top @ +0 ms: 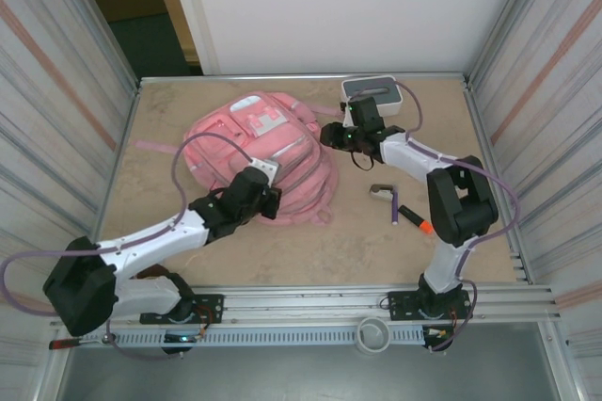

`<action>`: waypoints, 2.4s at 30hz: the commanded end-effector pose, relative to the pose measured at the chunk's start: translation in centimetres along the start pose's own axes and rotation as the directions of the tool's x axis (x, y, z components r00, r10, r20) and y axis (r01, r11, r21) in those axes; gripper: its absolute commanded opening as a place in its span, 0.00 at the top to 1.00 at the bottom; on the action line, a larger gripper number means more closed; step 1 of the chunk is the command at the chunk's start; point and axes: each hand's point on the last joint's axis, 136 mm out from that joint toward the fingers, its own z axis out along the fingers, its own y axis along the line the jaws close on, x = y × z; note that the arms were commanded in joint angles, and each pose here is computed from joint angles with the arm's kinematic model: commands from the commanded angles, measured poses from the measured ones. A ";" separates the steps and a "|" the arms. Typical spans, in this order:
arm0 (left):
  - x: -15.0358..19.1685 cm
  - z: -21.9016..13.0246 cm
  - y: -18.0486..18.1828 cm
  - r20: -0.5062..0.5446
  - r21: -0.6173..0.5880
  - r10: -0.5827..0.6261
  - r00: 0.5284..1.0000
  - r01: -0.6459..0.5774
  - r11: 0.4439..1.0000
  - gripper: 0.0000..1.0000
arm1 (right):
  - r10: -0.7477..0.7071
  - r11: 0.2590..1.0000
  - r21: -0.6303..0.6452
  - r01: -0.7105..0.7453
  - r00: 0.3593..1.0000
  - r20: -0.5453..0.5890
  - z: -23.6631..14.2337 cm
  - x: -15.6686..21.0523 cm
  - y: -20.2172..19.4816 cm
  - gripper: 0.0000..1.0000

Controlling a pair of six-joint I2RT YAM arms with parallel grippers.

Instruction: Pack books, pencil case, and school supplies into a backpack

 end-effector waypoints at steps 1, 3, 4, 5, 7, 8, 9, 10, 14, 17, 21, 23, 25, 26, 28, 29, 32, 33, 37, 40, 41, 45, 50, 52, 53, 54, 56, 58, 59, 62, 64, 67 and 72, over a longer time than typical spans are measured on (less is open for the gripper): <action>-4.0 -0.3 -2.2 0.105 0.067 0.001 0.995 -0.008 0.998 1.00 | -0.005 1.000 -0.021 0.005 1.000 0.001 -2.5 1.6 0.6 0.52; -4.3 -0.2 -2.3 0.110 0.065 0.008 0.994 -0.015 0.998 1.00 | 0.008 1.000 -0.026 -0.008 1.000 -0.012 -3.5 3.6 0.4 0.47; -4.4 -0.2 -2.3 0.113 0.063 0.012 0.994 -0.019 0.998 1.00 | 0.011 1.000 -0.028 -0.011 1.000 -0.017 -3.8 4.4 0.3 0.45; -4.5 -0.2 -2.3 0.115 0.060 0.014 0.993 -0.021 0.998 1.00 | 0.012 0.999 -0.035 -0.013 1.000 -0.023 -4.1 5.4 0.4 0.44; -4.6 -0.2 -2.2 0.117 0.056 0.017 0.993 -0.023 0.998 1.00 | 0.013 0.999 -0.049 -0.015 0.999 -0.034 -4.5 6.9 0.7 0.41; -4.6 -0.2 -2.2 0.117 0.054 0.019 0.993 -0.025 0.998 1.00 | 0.009 0.999 -0.049 -0.011 0.999 -0.041 -4.5 7.7 0.8 0.41; -4.6 -0.2 -2.2 0.116 0.052 0.019 0.993 -0.025 0.998 1.00 | 0.003 0.999 -0.042 -0.005 0.999 -0.049 -4.3 8.4 0.9 0.40; -4.6 -0.3 -2.1 0.118 0.051 0.018 0.993 -0.024 0.998 1.00 | -0.002 0.999 -0.035 0.000 0.998 -0.058 -4.1 8.9 0.9 0.40; -4.3 -0.3 -1.8 0.112 0.035 0.020 0.994 -0.025 0.999 1.00 | -0.010 0.998 -0.061 0.004 0.996 -0.094 -2.6 10.0 1.8 0.47; -3.6 -0.5 -1.0 0.098 0.001 0.039 0.994 -0.040 0.999 1.00 | -0.029 0.998 -0.050 0.025 0.996 -0.086 -2.2 9.6 1.8 0.72; -2.5 -1.3 1.2 0.085 -0.060 0.035 0.996 -0.030 0.998 1.00 | -0.053 0.998 0.014 0.054 0.997 -0.062 -2.6 8.8 0.3 0.94; -1.7 -1.8 2.7 0.079 -0.084 0.011 0.997 -0.004 0.996 1.00 | -0.047 0.998 0.036 0.049 0.997 -0.056 -3.0 8.5 -0.7 1.00; -1.1 -2.4 4.4 0.079 -0.113 -0.019 0.997 0.028 0.993 1.00 | -0.031 0.998 0.048 0.034 0.998 -0.050 -3.3 8.4 -1.5 1.00; -0.8 -2.8 5.3 0.083 -0.126 -0.036 0.996 0.046 0.991 1.00 | -0.025 0.998 0.051 0.027 0.999 -0.047 -3.4 8.4 -1.8 1.00; -0.4 -3.4 6.6 0.090 -0.139 -0.066 0.994 0.078 0.987 1.00 | -0.017 0.998 0.062 0.020 0.999 -0.042 -3.5 8.4 -2.3 1.00; -0.3 -3.7 7.1 0.094 -0.141 -0.079 0.992 0.092 0.986 1.00 | -0.015 0.998 0.064 0.017 0.999 -0.040 -3.6 8.4 -2.4 1.00; 0.0 -4.5 7.9 0.110 -0.132 -0.108 0.988 0.123 0.984 1.00 | -0.007 0.998 0.066 0.010 0.999 -0.043 -3.3 8.4 -2.6 1.00; 0.0 -4.7 8.1 0.114 -0.131 -0.115 0.987 0.129 0.983 1.00 | -0.007 0.998 0.065 0.010 0.999 -0.044 -3.2 8.3 -2.6 1.00; 0.2 -5.2 8.7 0.123 -0.137 -0.123 0.985 0.139 0.981 1.00 | -0.004 0.998 0.064 0.007 0.999 -0.048 -2.9 8.1 -2.5 1.00; 0.5 -5.4 9.9 0.124 -0.173 -0.140 0.982 0.160 0.972 1.00 | -0.004 0.998 0.056 0.007 0.999 -0.050 -2.8 8.0 -2.3 1.00; 0.6 -5.4 10.6 0.125 -0.191 -0.153 0.980 0.175 0.966 1.00 | -0.005 0.999 0.053 0.007 0.999 -0.050 -2.8 8.0 -2.2 1.00; 0.9 -4.7 13.6 0.136 -0.262 -0.233 0.963 0.262 0.929 0.99 | -0.010 0.999 0.035 0.012 0.998 -0.063 -2.4 8.3 -1.7 1.00; -0.2 -3.1 14.7 0.107 -0.265 -0.261 0.959 0.281 0.922 0.87 | -0.029 0.999 0.015 0.030 0.996 -0.088 -1.7 8.9 -1.0 1.00; -0.5 -3.1 14.7 0.085 -0.275 -0.263 0.961 0.276 0.921 0.77 | -0.032 0.999 0.008 0.033 0.995 -0.097 -1.7 9.0 -0.8 1.00; -0.6 -3.3 14.7 0.086 -0.279 -0.266 0.960 0.279 0.919 0.71 | -0.034 0.999 0.004 0.035 0.995 -0.098 -1.7 9.0 -0.7 1.00; -0.8 -3.9 14.6 0.101 -0.280 -0.265 0.959 0.282 0.917 0.62 | -0.038 0.999 0.000 0.038 0.994 -0.100 -1.8 9.1 -0.6 1.00; -1.5 -5.4 13.8 0.155 -0.274 -0.232 0.960 0.268 0.924 0.51 | -0.048 0.999 -0.002 0.049 0.994 -0.101 -2.1 9.0 -0.5 0.97; -2.9 -7.2 12.2 0.235 -0.229 -0.168 0.957 0.222 0.948 0.41 | -0.063 0.998 -0.003 0.063 0.994 -0.091 -2.7 8.7 -0.3 0.85; -3.9 -8.0 11.1 0.282 -0.194 -0.132 0.950 0.191 0.962 0.35 | -0.071 0.997 0.003 0.072 0.994 -0.086 -3.1 8.6 -0.3 0.78; -5.7 -8.7 8.2 0.339 -0.108 -0.039 0.940 0.079 0.991 0.24 | -0.097 0.994 0.050 0.099 0.994 -0.050 -4.6 7.6 -0.9 0.55; -6.2 -7.8 6.8 0.301 -0.084 0.024 0.953 0.002 0.996 0.22 | -0.096 0.992 0.083 0.098 0.995 -0.019 -5.6 6.8 -1.7 0.44; -6.8 -5.1 4.4 0.187 -0.094 0.178 0.966 -0.163 0.982 0.19 | -0.068 0.992 0.110 0.064 0.997 0.033 -7.1 5.9 -2.8 0.31; -7.5 0.0 1.6 0.016 -0.178 0.458 0.889 -0.449 0.876 0.14 | -0.042 0.987 0.159 0.026 0.994 0.097 -8.7 5.4 -4.7 0.17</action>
